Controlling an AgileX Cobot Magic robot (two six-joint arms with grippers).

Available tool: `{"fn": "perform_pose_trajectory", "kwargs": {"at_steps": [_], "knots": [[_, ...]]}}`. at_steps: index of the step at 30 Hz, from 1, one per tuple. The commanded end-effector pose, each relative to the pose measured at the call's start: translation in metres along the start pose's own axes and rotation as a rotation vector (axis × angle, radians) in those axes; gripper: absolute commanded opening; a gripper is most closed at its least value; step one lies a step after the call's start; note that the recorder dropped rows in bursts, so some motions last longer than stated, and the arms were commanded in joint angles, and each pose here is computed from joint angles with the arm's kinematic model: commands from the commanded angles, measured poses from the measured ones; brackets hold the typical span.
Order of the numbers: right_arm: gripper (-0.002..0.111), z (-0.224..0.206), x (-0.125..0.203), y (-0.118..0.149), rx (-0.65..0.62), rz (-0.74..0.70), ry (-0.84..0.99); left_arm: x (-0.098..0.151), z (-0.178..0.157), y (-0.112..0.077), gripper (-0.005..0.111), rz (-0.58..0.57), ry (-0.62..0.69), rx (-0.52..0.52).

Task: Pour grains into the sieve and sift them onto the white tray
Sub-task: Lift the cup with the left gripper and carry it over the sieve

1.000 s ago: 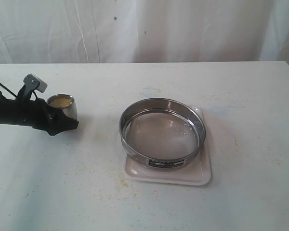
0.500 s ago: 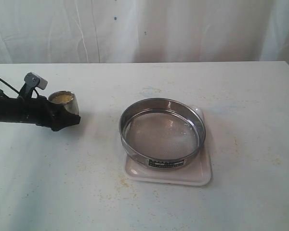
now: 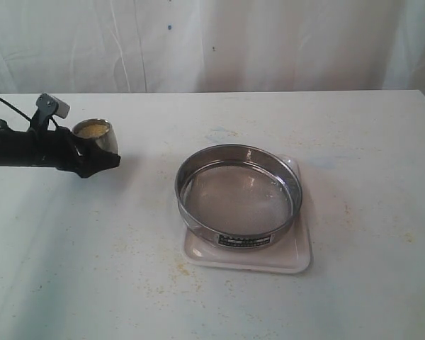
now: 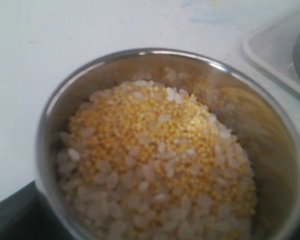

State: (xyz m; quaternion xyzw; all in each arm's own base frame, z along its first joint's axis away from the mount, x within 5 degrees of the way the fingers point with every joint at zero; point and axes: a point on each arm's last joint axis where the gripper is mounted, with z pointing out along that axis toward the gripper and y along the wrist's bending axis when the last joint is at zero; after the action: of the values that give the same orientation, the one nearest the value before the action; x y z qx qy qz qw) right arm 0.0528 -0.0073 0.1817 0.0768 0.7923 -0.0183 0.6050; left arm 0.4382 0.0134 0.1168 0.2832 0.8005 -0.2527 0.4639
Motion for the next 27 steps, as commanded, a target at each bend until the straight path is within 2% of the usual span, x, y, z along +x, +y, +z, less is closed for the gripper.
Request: {"fn": "perform_pose_trajectory", "kwargs": {"at_steps": [1,8,12,16,19,22,27], "knots": [[0.000,0.000,0.000,0.000,0.000,-0.008,-0.007,-0.015,0.000,-0.003,0.000,0.157,-0.079,0.039],[0.000,0.000,0.000,0.000,0.000,-0.008,-0.007,-0.031,-0.007,-0.012,0.000,0.177,-0.158,0.108],[0.000,0.000,0.000,0.000,0.000,-0.008,-0.007,-0.055,-0.021,-0.024,0.000,0.229,-0.230,0.159],[0.000,0.000,0.000,0.000,0.000,-0.008,-0.007,-0.084,-0.032,-0.043,0.000,0.255,-0.276,0.210],[0.000,0.000,0.000,0.000,0.000,-0.008,-0.007,-0.102,-0.032,-0.065,0.000,0.275,-0.257,0.251],[0.000,0.000,0.000,0.000,0.000,-0.008,-0.007,-0.121,-0.024,-0.094,0.000,0.334,-0.237,0.280],[0.000,0.000,0.000,0.000,0.000,-0.008,-0.007,-0.139,0.005,-0.148,0.000,0.401,-0.209,0.318]]}}
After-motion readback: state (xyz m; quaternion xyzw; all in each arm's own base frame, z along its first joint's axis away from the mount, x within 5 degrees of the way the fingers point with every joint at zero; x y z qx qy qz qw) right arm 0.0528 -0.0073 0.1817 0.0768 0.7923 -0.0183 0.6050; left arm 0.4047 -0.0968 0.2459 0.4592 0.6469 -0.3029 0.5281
